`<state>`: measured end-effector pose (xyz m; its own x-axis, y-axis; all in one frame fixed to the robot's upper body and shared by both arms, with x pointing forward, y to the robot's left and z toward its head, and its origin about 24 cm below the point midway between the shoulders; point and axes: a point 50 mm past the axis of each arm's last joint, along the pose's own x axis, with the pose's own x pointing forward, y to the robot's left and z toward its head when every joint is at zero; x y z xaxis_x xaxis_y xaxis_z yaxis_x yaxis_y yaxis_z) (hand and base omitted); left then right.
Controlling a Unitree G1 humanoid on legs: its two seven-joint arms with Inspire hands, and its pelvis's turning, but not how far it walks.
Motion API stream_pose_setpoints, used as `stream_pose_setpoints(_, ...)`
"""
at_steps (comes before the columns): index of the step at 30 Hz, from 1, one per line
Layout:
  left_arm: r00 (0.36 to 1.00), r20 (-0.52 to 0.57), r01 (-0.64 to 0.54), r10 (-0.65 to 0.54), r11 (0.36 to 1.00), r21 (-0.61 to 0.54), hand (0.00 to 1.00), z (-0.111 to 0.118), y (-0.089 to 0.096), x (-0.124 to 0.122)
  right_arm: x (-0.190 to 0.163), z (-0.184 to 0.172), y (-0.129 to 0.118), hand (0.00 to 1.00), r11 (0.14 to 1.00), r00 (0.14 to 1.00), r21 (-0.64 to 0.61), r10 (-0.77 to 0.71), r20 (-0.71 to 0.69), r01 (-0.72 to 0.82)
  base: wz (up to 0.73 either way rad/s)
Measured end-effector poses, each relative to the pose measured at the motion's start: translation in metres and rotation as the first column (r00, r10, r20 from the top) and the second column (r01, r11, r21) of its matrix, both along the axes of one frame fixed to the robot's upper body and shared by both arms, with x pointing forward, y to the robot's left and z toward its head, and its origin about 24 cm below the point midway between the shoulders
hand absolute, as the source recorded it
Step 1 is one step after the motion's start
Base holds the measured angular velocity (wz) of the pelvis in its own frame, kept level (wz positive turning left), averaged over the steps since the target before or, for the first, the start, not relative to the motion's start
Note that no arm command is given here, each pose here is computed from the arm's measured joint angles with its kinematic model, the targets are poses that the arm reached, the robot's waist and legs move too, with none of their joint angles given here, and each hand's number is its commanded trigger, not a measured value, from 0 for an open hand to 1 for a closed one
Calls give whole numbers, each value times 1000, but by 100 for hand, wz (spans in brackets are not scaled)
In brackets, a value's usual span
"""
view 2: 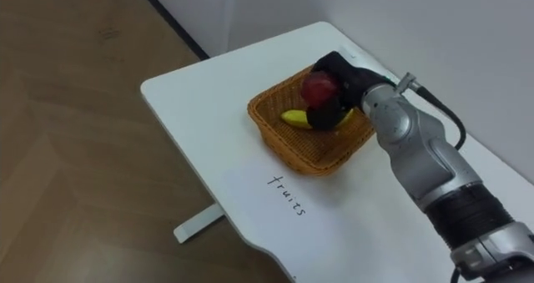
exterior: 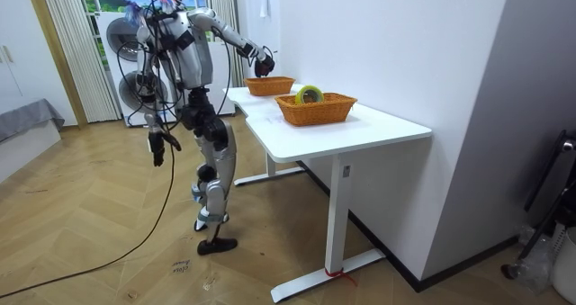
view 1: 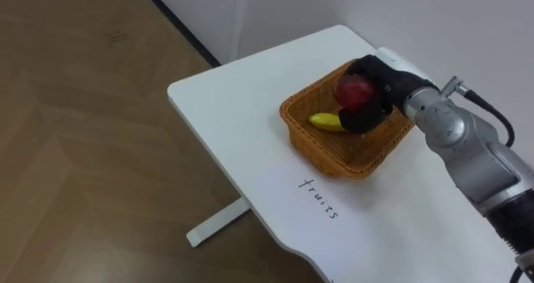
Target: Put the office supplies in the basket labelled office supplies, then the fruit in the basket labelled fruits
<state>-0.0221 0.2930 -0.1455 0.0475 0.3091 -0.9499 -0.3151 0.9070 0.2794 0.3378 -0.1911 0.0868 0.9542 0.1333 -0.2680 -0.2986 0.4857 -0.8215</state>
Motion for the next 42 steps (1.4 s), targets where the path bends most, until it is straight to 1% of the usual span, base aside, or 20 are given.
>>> stream_pose_setpoints(1,1000,1,2,-2,1000,0,0,0,0,0,0,-1,-1,30,1000,1000,-1,-4,-1,4,3)
stream_pose_setpoints(2,1000,1,1,-1,1000,-1,0,0,0,0,0,-1,-1,21,1000,1000,-2,-6,-3,6,0)
stream_pose_setpoints(3,1000,2,1,-1,1000,-2,0,0,-1,0,0,-2,-3,8,1000,1000,-6,-11,-6,11,0)
stream_pose_setpoints(5,1000,2,0,0,1000,-5,0,-1,-2,0,1,-7,-8,0,999,999,-13,-33,-22,33,0)
stream_pose_setpoints(42,1000,-3,-13,13,1000,-1,0,-1,0,-2,2,-4,-8,0,999,999,-27,-42,17,43,0)
